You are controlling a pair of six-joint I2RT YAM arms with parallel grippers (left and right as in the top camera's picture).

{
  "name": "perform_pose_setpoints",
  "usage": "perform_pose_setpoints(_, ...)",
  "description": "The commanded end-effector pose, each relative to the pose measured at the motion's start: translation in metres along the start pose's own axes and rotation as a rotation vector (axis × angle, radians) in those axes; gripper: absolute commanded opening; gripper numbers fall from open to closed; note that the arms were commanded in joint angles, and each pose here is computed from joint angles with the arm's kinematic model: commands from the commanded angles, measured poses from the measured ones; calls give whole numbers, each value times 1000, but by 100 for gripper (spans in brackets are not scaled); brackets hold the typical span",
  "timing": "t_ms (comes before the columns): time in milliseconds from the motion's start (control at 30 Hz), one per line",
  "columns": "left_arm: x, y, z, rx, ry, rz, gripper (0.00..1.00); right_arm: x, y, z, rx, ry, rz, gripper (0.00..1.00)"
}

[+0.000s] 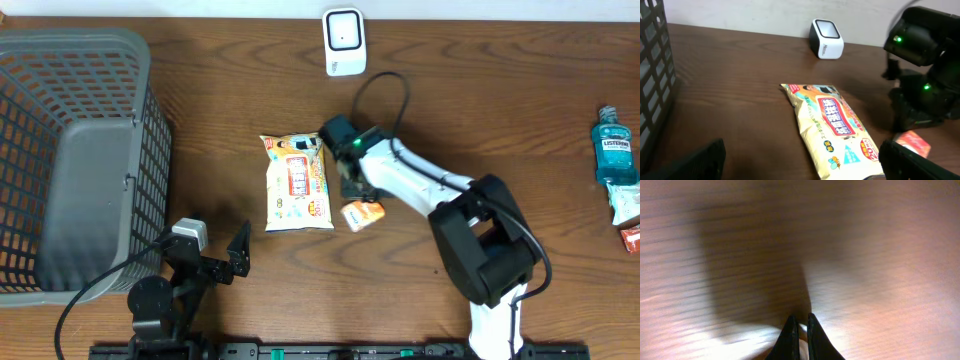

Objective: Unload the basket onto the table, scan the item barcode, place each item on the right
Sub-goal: 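Push the orange packet right away from the snack bag, then lower the right gripper onto the orange packet and close on it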

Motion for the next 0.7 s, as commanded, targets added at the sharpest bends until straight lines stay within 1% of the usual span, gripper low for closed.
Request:
perform_pose_setpoints(0,4,-2,-8,26,18,13,98,-33,2,9,2,-303,-62,2)
perform_pose_setpoints(133,4,-2,-8,26,18,13,98,-55,4,15,39,-360,-55,2)
perform_pose_setpoints(233,4,-2,-8,26,18,13,98,-75,20,21,39,-382,-18,3)
perform_pose_setpoints(267,4,-2,-8,26,18,13,98,-81,27,22,31,-384,-2,13)
perform_pose_setpoints(300,4,-2,-8,26,18,13,98,-85,33,24,20,-373,19,25)
perform_pose_setpoints(333,4,-2,-8,26,18,13,98,-89,41,26,10,-357,43,43)
perform_pose_setpoints(400,4,-2,-8,26,18,13,98,-99,59,28,-25,-320,88,56)
perform_pose_setpoints(433,4,-2,-8,26,18,13,98,-104,68,27,-42,-314,95,65)
perform_pose_setpoints(533,4,-2,-8,26,18,13,98,-118,96,23,-97,-286,127,83)
perform_pose_setpoints(633,4,-2,-8,26,18,13,98,-123,120,14,-120,-213,193,92)
perform_pose_setpoints(667,4,-2,-8,26,18,13,98,-124,126,10,-122,-193,207,92)
Point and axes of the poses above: each gripper's point midway between its finger pads, its own y axis back along the fingers, its own x axis along the line the jaws close on, z = x × y, the point moved 8 cm from there along y, back along the fingers, and after that the axes turned 7 degrees about y, right-handed, at the moved point
